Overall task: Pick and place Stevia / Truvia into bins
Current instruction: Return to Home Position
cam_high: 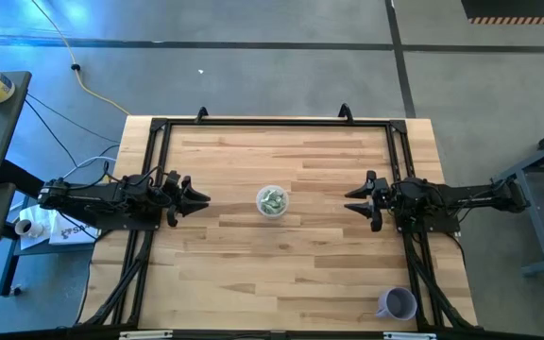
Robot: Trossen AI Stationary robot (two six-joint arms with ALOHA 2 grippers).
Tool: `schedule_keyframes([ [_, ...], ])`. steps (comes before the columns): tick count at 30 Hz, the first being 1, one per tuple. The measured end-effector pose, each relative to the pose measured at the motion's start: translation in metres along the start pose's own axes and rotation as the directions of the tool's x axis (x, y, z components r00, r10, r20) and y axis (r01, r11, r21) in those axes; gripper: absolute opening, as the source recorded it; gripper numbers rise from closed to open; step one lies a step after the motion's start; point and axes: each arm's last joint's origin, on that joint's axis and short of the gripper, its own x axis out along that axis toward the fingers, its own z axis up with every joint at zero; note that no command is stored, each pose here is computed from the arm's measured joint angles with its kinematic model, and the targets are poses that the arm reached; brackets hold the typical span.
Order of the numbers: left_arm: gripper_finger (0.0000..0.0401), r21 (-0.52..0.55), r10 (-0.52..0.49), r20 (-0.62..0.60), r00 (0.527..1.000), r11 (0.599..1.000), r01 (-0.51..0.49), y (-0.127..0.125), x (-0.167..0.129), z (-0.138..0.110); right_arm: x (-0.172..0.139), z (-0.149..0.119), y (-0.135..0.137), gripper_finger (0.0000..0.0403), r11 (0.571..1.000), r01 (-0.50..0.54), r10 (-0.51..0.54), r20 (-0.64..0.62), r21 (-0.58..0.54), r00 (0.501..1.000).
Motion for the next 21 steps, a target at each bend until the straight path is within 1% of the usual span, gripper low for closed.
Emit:
schedule_keyframes([
  [6,0.0156,0.0,0.0,0.0,1.0,1.0,0.0,0.0,0.0,0.0,0.0,0.0,0.0,0.0156,1.0,0.0,0.0,0.0,0.0,1.0],
  [15,0.0156,0.0,0.0,0.0,1.0,1.0,0.0,0.0,0.0,0.0,0.0,-0.0001,0.0,0.0163,1.0,0.0,0.0,-0.001,0.0,1.0],
  [21,0.0156,0.0,0.0,0.0,1.0,1.0,0.0,0.0,0.0,0.0,0.0,-0.0002,0.0,0.0157,1.0,0.0,0.0,-0.001,0.0,1.0],
])
